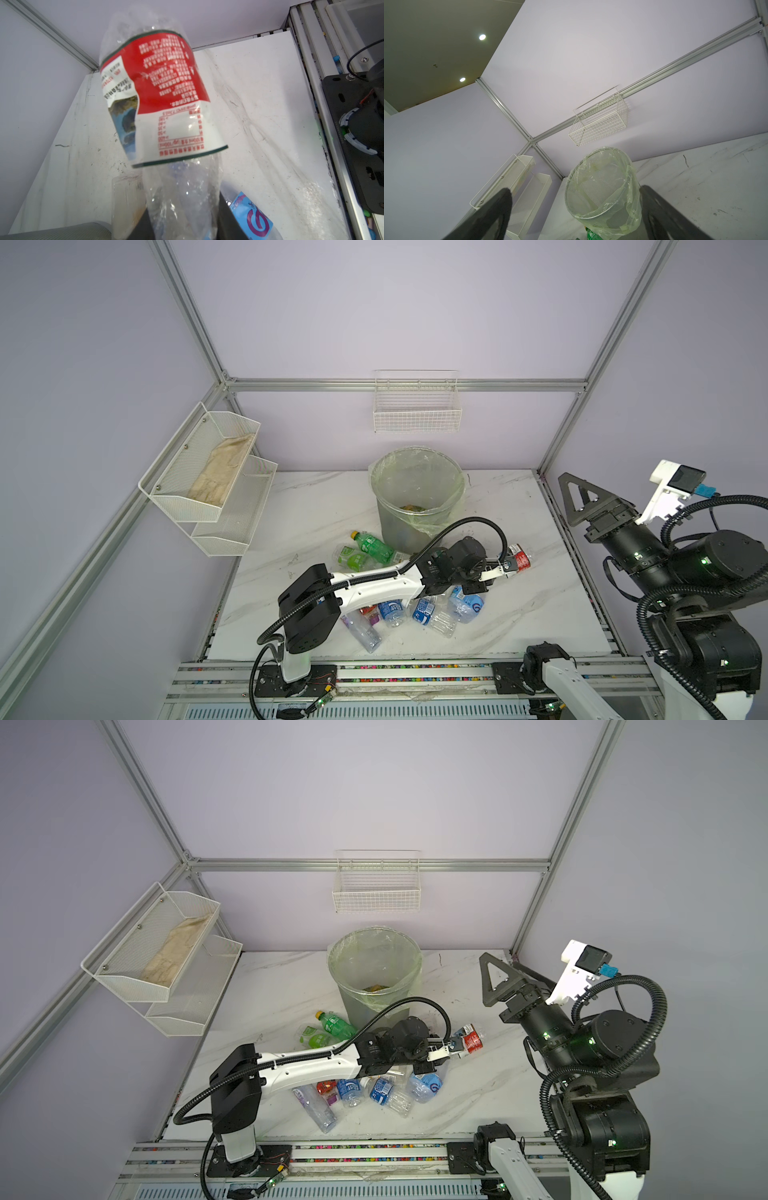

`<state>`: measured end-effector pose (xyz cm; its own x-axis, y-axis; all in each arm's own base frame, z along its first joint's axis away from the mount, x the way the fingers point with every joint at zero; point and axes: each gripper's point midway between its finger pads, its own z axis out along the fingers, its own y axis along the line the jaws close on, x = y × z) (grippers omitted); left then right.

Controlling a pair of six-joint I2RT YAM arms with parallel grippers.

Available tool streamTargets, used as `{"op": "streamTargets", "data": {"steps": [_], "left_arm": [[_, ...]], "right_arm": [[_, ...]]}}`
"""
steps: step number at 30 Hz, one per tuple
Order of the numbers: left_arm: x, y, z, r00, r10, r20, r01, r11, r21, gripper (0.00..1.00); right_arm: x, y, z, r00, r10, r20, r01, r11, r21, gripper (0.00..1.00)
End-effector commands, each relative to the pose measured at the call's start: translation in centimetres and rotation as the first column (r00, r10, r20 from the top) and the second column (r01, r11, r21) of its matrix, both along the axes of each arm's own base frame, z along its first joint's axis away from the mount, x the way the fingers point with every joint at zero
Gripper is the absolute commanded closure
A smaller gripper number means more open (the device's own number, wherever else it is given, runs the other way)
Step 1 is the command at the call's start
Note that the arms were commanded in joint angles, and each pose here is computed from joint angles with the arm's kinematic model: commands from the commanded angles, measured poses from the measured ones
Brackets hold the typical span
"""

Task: Throw the plastic bottles in the bin
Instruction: 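Lift the red-capped bottle off the table with the left gripper, then swing the left gripper over the bin and release the red-capped bottle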

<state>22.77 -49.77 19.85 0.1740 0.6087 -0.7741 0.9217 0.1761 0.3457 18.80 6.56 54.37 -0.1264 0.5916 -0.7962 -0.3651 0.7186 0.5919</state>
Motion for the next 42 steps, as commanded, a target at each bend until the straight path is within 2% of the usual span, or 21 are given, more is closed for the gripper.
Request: {"op": "streamTargets", "data": {"steps": [1,7,15,21,28,37,42], "left_arm": [[0.8,1.7,3.0,0.997,0.070,0.036,-0.067,0.994,-0.083,0.68],[1.6,4.4,7.2,0.982,0.164,0.094,-0.146,0.975,-0.169,0.68],[1.5,8.5,15.9,0.944,0.274,0.186,-0.200,0.919,-0.339,0.68],[1.3,13.3,23.5,0.895,0.390,0.217,-0.242,0.832,-0.499,0.68],[1.2,19.0,29.9,0.833,0.513,0.206,-0.280,0.713,-0.643,0.68],[0.6,24.6,34.6,0.788,0.602,0.127,-0.314,0.571,-0.758,0.67],[0.6,26.4,35.8,0.773,0.628,0.086,-0.340,0.525,-0.781,0.67]], "right_arm": [[0.1,-0.2,-0.6,1.000,-0.017,-0.012,0.016,1.000,-0.015,0.03],[0.1,-0.3,-0.5,1.000,-0.023,-0.009,0.023,1.000,-0.017,0.03],[0.1,-0.5,-0.7,0.999,-0.036,-0.013,0.036,0.999,-0.017,0.03],[0.5,-0.5,-1.3,0.999,-0.037,-0.029,0.036,0.999,-0.015,0.03],[1.4,-0.1,-2.7,0.998,-0.019,-0.067,0.018,1.000,-0.017,0.03],[2.7,0.3,-5.1,0.991,0.002,-0.133,-0.005,1.000,-0.021,0.03],[4.2,0.6,-7.5,0.977,0.011,-0.215,-0.014,1.000,-0.008,0.03]]}}
